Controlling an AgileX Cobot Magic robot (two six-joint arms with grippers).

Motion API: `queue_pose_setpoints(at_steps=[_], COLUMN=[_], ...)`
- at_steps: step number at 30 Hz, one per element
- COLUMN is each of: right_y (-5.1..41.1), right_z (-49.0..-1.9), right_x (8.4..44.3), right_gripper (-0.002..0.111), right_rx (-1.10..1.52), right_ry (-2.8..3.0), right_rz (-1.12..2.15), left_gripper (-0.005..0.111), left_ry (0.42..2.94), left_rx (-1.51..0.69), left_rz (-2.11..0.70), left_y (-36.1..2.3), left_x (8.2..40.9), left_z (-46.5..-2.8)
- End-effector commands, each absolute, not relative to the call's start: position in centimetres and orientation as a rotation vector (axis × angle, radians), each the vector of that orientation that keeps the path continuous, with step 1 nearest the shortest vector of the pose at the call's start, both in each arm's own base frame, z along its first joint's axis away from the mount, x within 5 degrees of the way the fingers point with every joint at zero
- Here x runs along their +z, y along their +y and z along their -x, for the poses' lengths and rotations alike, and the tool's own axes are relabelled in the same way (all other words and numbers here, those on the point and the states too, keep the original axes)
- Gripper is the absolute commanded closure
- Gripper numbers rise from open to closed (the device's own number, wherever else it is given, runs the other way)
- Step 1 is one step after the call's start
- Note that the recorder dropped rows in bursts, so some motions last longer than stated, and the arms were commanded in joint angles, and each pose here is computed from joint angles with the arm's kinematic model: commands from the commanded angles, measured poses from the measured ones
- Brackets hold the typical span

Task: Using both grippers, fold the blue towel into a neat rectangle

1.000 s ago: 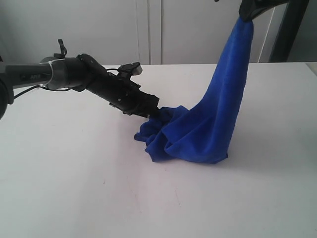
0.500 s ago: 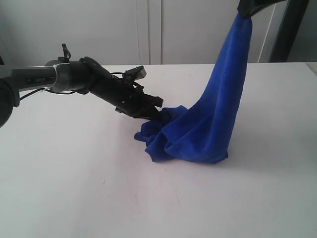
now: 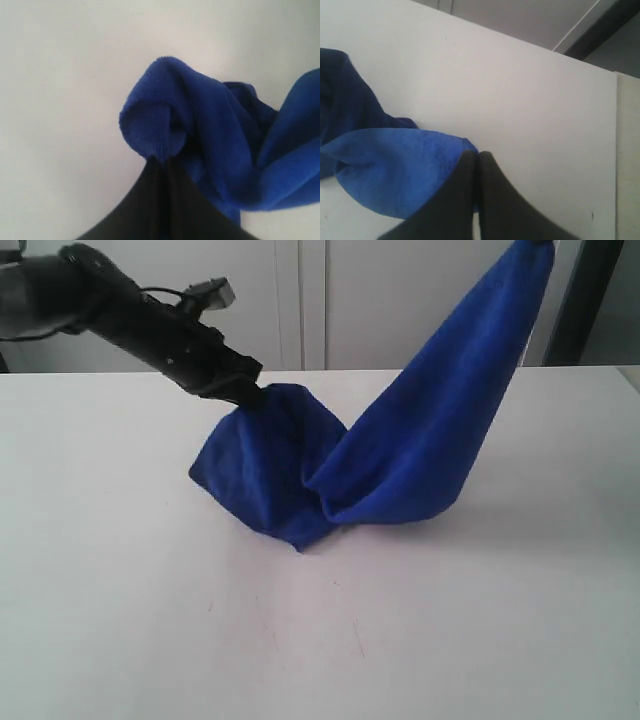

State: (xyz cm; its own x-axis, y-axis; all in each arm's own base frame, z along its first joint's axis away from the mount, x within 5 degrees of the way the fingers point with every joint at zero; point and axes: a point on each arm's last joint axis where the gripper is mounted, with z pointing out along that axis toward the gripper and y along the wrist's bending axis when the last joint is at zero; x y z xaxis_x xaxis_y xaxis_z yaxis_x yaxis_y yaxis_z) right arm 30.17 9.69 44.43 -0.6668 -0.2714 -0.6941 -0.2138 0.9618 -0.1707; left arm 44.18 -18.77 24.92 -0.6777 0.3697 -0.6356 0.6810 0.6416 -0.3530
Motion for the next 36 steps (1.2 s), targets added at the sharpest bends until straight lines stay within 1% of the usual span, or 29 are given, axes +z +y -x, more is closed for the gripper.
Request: queue_pose_setpoints(at_steps=[1, 6, 10, 14, 25, 32, 36], right_y=[8.4, 7.1, 6.4, 6.0, 5.7, 4.1, 4.5], right_z=[-29.1, -27.9, -27.2, -27.2, -27.3, -28.0, -28.1], right_x=[45.9, 46.9, 47.3, 47.5, 47.3, 44.7, 43.9], right_gripper=[0.108, 0.108, 0.108, 0.108, 0.108, 0.108, 0.108], right_rx=[-0.146, -0.240, -0.296, -0.360, -0.413, -0.474, -0.418], right_ry=[2.273, 2.251, 2.259, 2.246, 2.241, 2.337, 2.370], right_rz=[0.272, 0.228, 0.211, 0.205, 0.213, 0.186, 0.187], left_gripper=[0.107, 0.107, 0.107, 0.107, 0.107, 0.107, 0.107], left_ry=[2.360, 2.398, 2.396, 2.399, 2.527, 2.532, 2.497], left_rx=[-0.644, -0.446, -0.428, -0.436, -0.514, -0.520, -0.512], left_rz=[-0.902, -0.986, -1.004, -1.033, -1.145, -1.157, -1.187], left_y=[-16.4, -14.6, -14.0, -13.7, -13.6, -13.9, -15.2], left_x=[28.8, 32.3, 34.7, 36.0, 35.2, 35.1, 35.2], left_z=[-42.6, -40.3, -38.5, -37.2, -35.5, -35.4, -35.1])
